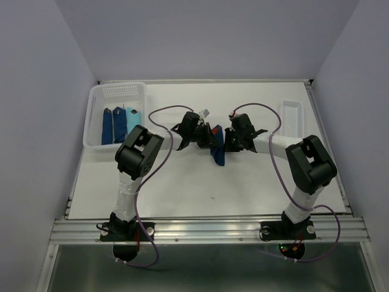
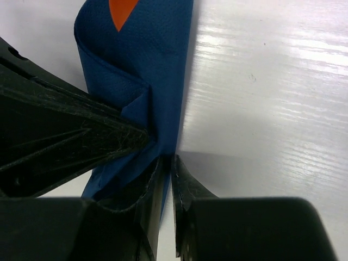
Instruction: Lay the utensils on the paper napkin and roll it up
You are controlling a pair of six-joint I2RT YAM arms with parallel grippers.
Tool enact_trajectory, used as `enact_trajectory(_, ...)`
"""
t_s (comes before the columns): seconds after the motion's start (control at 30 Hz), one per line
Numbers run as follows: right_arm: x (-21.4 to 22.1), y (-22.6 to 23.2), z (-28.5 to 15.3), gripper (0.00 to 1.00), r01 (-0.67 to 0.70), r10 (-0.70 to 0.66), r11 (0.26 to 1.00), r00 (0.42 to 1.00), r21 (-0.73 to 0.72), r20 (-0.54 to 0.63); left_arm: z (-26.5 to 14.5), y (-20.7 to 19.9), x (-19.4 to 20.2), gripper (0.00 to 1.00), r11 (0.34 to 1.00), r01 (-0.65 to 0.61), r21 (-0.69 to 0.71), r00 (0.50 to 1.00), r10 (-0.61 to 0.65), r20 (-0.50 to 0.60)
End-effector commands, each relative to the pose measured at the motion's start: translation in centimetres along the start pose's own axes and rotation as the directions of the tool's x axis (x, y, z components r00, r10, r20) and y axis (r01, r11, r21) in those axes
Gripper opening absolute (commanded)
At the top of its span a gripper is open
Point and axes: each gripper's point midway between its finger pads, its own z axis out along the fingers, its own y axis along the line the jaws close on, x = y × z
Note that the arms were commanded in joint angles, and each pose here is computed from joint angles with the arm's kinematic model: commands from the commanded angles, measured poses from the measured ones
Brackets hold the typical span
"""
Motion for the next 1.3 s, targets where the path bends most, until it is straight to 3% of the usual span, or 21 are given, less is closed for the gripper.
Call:
enact_trajectory(0.0, 0.6, 0.1, 1.2, 0.16, 0.023, -0.023, 1.0, 0.999, -0.014, -0.034, -0.8, 1.3, 2.0, 0.0, 0.997, -0.012, -0.077, 0.999, 0.008, -0.044)
enact_trajectory(0.33, 1.2, -0.4, 1.7, 0.13, 0.044, -0.045, 0.999, 0.998, -0.004, -0.051, -0.9, -4.9, 1.6, 0.0, 0.989, -0.139, 0.057, 0.99, 0.141, -0.026)
enact_trajectory(0.6, 1.4, -0.3, 1.7, 0.13, 0.056, -0.056, 0.998, 0.997, -0.014, -0.06, -0.3, -6.3, 1.2, 0.0, 0.986, -0.139, 0.096, 0.99, 0.141, -0.015)
enact_trajectory(0.93, 1.6, -0.4, 1.4, 0.13, 0.073, -0.075, 0.997, 0.995, -0.021, -0.063, -1.4, -7.1, -3.0, 0.0, 0.99, -0.141, 0.003, 0.977, 0.138, 0.163)
enact_trajectory(1.27, 1.4, -0.2, 1.1, 0.12, 0.088, -0.089, 0.996, 0.994, -0.028, -0.058, -1.4, -6.6, -5.0, 0.0, 0.991, -0.124, -0.055, 0.965, 0.133, 0.225)
